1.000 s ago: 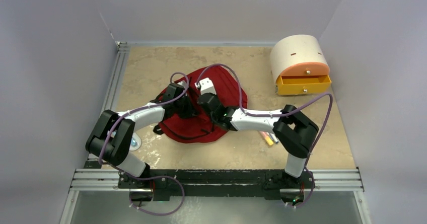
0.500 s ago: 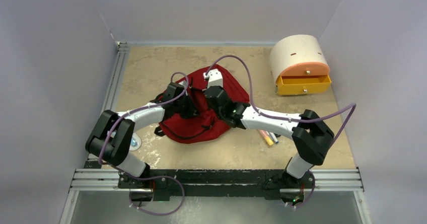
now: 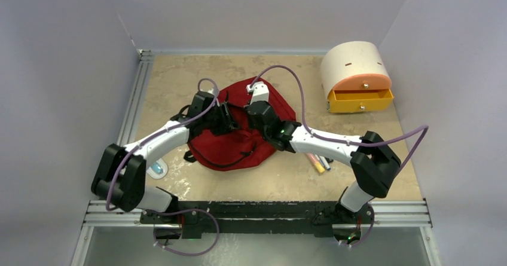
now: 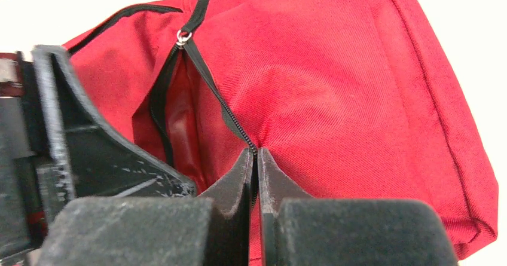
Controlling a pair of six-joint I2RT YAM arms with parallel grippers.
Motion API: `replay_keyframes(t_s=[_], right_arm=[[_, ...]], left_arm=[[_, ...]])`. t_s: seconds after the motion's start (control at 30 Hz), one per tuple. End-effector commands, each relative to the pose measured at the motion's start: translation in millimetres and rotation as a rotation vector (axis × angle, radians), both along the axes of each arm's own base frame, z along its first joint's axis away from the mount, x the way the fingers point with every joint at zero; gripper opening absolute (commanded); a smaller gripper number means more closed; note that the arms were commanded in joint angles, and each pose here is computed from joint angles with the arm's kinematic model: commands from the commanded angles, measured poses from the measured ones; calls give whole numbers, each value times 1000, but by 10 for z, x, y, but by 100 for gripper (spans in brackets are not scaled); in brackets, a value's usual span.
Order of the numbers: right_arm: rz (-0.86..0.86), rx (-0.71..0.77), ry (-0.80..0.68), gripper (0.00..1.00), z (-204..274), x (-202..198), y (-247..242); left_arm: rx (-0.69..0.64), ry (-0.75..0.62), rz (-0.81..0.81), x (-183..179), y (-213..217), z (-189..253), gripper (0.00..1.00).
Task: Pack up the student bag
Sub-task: Adjust the student bag at the center of the board, then adjust the stationery at the center of the board.
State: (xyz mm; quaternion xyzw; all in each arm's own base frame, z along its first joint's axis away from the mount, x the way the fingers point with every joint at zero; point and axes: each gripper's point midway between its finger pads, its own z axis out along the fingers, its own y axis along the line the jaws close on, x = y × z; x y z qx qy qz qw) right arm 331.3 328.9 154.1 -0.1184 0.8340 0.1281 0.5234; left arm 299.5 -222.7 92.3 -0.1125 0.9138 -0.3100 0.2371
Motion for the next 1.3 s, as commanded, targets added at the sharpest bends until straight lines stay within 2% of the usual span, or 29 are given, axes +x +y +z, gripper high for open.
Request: replay_keyframes(t_s=[0.0, 0.3, 0.5, 0.57, 0.7, 0.8, 0.93, 1.07, 1.27], right_arm=[[-10, 127, -49, 6, 389, 6, 27], [-15, 189, 15, 32, 403, -159, -50], [-191, 200, 52, 49, 383, -264, -489], [-279, 172, 90, 51, 267, -310, -750], [-419, 216, 153, 54, 124, -281, -1258], [-458, 260, 173, 55, 71, -229, -1563], [-530, 258, 270, 58, -162, -181, -1936], [-557, 292, 351, 59, -371, -225, -2117], [-524, 270, 501, 62, -638, -449, -2059]], left_arm=[[6, -134, 62, 106, 106, 470, 41], [13, -152, 84, -67, 236, 527, 40], [17, -129, 80, -154, 264, 451, 40], [9, -124, 68, -178, 247, 446, 40], [-20, -129, 33, -218, 186, 500, 40], [-30, -128, 23, -234, 163, 557, 40], [-39, -132, 15, -264, 144, 645, 40], [-63, -135, 8, -284, 107, 686, 40], [-71, -102, -1, -329, 75, 631, 38]])
